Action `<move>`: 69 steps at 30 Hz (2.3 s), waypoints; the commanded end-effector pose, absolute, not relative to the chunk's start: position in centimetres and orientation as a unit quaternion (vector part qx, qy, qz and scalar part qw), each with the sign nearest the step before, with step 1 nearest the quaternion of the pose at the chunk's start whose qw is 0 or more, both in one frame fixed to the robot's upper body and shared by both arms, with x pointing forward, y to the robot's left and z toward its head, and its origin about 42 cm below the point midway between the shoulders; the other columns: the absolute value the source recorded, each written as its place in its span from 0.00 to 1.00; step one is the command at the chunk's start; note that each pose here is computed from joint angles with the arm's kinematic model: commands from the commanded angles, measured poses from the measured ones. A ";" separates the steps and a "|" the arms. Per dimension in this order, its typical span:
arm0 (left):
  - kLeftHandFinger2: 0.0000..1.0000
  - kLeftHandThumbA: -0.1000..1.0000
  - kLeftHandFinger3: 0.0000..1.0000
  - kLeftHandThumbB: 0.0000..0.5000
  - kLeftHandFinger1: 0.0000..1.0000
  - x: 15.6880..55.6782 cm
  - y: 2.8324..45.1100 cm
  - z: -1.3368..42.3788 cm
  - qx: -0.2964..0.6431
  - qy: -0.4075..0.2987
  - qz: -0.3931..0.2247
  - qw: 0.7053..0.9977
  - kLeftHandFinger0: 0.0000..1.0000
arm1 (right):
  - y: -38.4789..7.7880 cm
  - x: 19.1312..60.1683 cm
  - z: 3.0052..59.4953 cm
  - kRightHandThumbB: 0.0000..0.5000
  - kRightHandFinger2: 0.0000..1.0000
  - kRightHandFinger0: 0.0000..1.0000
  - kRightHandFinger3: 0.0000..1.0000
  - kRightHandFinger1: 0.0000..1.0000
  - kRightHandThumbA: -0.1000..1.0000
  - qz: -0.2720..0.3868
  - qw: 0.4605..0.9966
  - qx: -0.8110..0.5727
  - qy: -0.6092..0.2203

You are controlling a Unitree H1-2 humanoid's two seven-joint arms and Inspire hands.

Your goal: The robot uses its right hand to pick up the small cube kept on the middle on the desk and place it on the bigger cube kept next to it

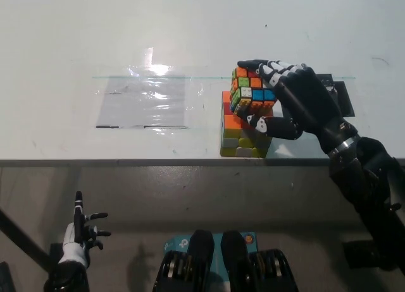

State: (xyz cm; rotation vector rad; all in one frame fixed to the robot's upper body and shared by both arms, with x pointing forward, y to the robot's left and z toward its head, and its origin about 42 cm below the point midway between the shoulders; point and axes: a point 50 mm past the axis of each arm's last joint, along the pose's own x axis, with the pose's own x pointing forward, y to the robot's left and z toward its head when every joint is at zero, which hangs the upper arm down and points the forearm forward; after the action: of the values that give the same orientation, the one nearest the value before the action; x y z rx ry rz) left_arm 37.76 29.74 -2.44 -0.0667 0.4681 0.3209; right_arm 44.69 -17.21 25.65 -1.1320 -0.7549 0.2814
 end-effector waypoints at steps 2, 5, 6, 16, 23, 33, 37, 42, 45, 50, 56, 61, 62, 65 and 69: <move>0.01 1.00 0.00 1.00 0.29 39.9 30.8 -0.3 -0.018 0.196 0.164 0.967 0.11 | -16.7 44.8 27.4 0.25 0.65 0.00 0.40 0.29 0.00 0.123 0.774 -0.495 -0.374; 0.01 1.00 0.00 1.00 0.29 40.1 30.6 -0.2 -0.021 0.195 0.161 0.967 0.11 | -16.7 44.8 27.5 0.00 0.49 0.00 0.56 0.16 0.00 0.129 0.784 -0.496 -0.350; 0.04 1.00 0.01 1.00 0.31 40.1 30.5 -0.2 -0.019 0.194 0.159 0.968 0.11 | -16.6 44.8 27.3 0.02 0.47 0.00 0.72 0.14 0.00 0.131 0.784 -0.499 -0.346; 0.04 1.00 0.00 1.00 0.32 40.1 30.6 -0.2 -0.015 0.197 0.161 0.967 0.08 | -16.3 44.4 26.9 0.13 0.37 0.00 1.00 0.15 0.18 0.164 0.782 -0.527 -0.291; 0.06 1.00 0.00 1.00 0.33 40.0 30.5 -0.2 -0.014 0.191 0.156 0.969 0.05 | -16.4 44.4 26.8 0.14 0.36 0.00 1.00 0.14 0.19 0.162 0.778 -0.531 -0.296; 0.10 1.00 0.00 1.00 0.37 39.7 30.4 -0.5 -0.012 0.195 0.155 0.968 0.05 | -16.7 44.2 26.9 0.17 0.40 0.10 1.00 0.29 0.21 0.165 0.771 -0.534 -0.304; 0.10 1.00 0.00 1.00 0.38 39.6 30.4 -0.5 -0.013 0.192 0.153 0.969 0.06 | -16.7 44.2 27.0 0.49 1.00 0.79 1.00 1.00 0.60 0.163 0.737 -0.584 -0.299; 0.09 1.00 0.00 1.00 0.39 39.6 30.5 -0.5 -0.011 0.192 0.153 0.969 0.06 | -16.4 44.2 27.5 0.71 1.00 1.00 1.00 1.00 0.84 0.163 0.716 -0.616 -0.286; 0.09 1.00 0.00 1.00 0.40 39.5 30.3 -0.7 -0.014 0.193 0.153 0.969 0.07 | -16.4 44.1 27.7 0.75 1.00 1.00 1.00 1.00 0.87 0.164 0.713 -0.621 -0.281; 0.04 1.00 0.00 1.00 0.33 39.4 30.3 -0.7 -0.015 0.192 0.157 0.969 0.03 | -16.4 43.9 27.9 0.81 1.00 1.00 1.00 1.00 0.84 0.155 0.714 -0.622 -0.282; 0.02 1.00 0.00 1.00 0.30 39.5 30.2 -0.7 -0.019 0.198 0.161 0.967 0.00 | -16.6 44.0 27.8 0.79 1.00 1.00 1.00 1.00 0.83 0.149 0.714 -0.620 -0.288; 0.03 1.00 0.00 1.00 0.32 39.3 30.4 -0.8 -0.011 0.195 0.156 0.968 0.01 | -16.6 43.9 27.6 0.77 1.00 1.00 1.00 1.00 0.84 0.157 0.718 -0.616 -0.284; 0.03 1.00 0.00 1.00 0.34 39.1 30.4 -1.0 -0.009 0.197 0.157 0.968 0.01 | -16.5 43.8 27.5 0.77 1.00 1.00 1.00 1.00 0.84 0.158 0.718 -0.615 -0.284; 0.02 1.00 0.00 1.00 0.33 39.0 30.4 -1.0 -0.010 0.197 0.160 0.967 0.01 | -16.5 43.4 27.6 0.77 1.00 1.00 1.00 1.00 0.82 0.156 0.719 -0.612 -0.290; 0.04 1.00 0.00 1.00 0.33 38.6 30.5 -1.4 -0.010 0.200 0.158 0.967 0.01 | -16.4 42.8 28.1 0.83 1.00 1.00 1.00 1.00 0.82 0.142 0.720 -0.600 -0.319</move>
State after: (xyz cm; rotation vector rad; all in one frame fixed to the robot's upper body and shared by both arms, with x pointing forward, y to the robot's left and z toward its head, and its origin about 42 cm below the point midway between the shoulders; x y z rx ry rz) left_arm 37.88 29.56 -2.37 -0.0383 0.4671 0.3046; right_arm 43.38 -16.34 25.95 -1.3502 -0.6027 0.3760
